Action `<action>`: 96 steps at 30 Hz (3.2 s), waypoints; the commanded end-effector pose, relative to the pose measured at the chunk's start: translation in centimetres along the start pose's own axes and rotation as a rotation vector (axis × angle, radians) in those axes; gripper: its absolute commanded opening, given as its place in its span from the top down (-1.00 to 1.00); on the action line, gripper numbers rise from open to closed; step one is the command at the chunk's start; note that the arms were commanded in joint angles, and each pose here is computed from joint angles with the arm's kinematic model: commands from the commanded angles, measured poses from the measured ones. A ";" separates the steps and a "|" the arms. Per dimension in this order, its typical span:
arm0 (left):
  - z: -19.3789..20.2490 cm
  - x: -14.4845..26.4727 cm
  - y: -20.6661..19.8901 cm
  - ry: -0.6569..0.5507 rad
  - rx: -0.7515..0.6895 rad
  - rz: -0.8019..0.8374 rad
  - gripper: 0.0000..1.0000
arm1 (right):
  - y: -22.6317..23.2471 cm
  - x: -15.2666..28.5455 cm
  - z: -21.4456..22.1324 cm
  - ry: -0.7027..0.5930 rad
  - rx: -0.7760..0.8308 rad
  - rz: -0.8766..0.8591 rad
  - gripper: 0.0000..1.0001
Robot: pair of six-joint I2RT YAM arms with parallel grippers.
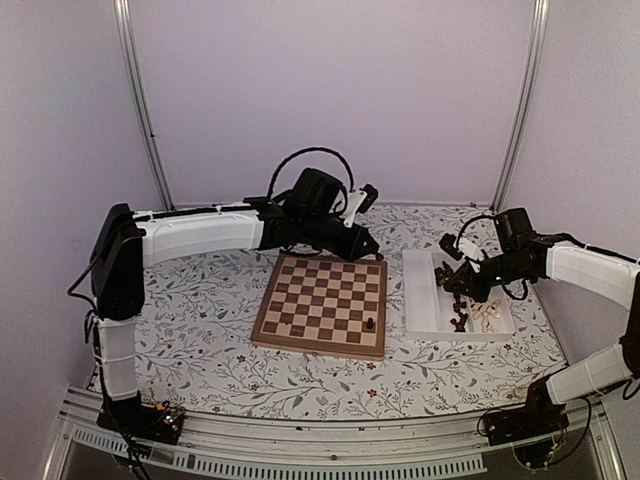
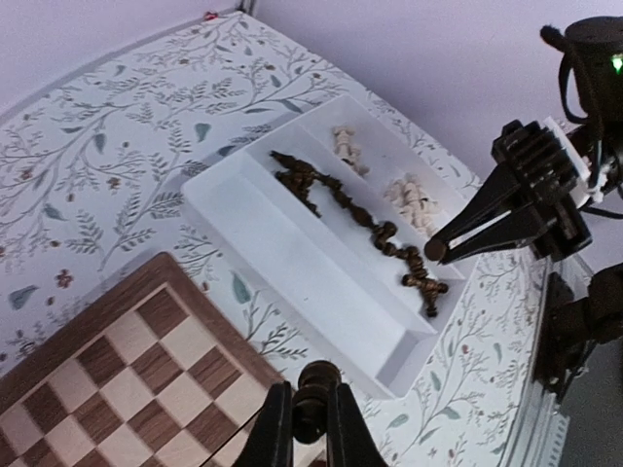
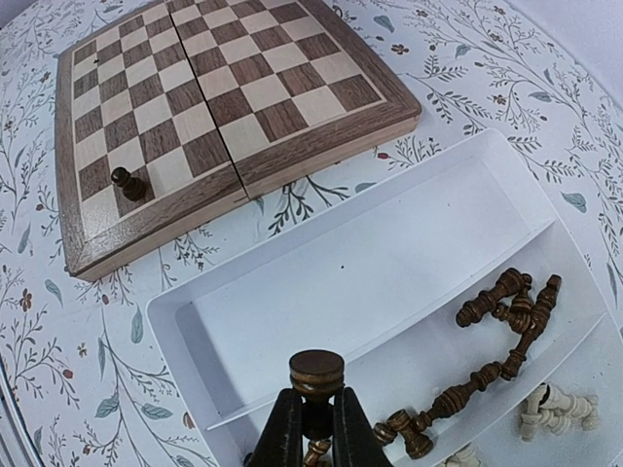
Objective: Set up the chess pieces on the board
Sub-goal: Place the chess piece on the chessboard, then move the chess piece to the chessboard.
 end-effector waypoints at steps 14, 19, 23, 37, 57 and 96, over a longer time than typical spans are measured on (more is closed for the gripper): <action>9.2 3.9 -0.9 0.371 -0.166 -0.250 1.00 | -0.4 -0.8 0.4 0.032 -0.024 0.010 0.84; 10.6 3.5 -1.5 0.426 -0.196 -0.297 1.00 | -0.4 -0.8 0.4 0.037 -0.028 0.009 0.84; 11.2 4.0 -2.2 0.448 -0.203 -0.311 1.00 | -0.4 -0.9 0.5 0.039 -0.029 0.009 0.83; 12.9 4.5 -2.2 0.488 -0.186 -0.349 0.97 | -0.5 -1.2 0.6 0.046 -0.036 -0.005 0.83; 9.1 7.4 -2.2 0.362 -0.133 -0.290 -0.15 | -0.6 -1.4 0.7 0.054 -0.045 -0.011 0.82; 13.6 4.0 1.9 0.574 -0.010 -0.180 0.38 | -0.6 -1.7 1.0 0.075 -0.058 -0.012 0.81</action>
Point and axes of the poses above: each gripper's point midway between its finger pads, its own x axis back along the fingers, its own y axis along the line the jaws close on, z = x × y, the point moved 10 cm from there along x, back along the fingers
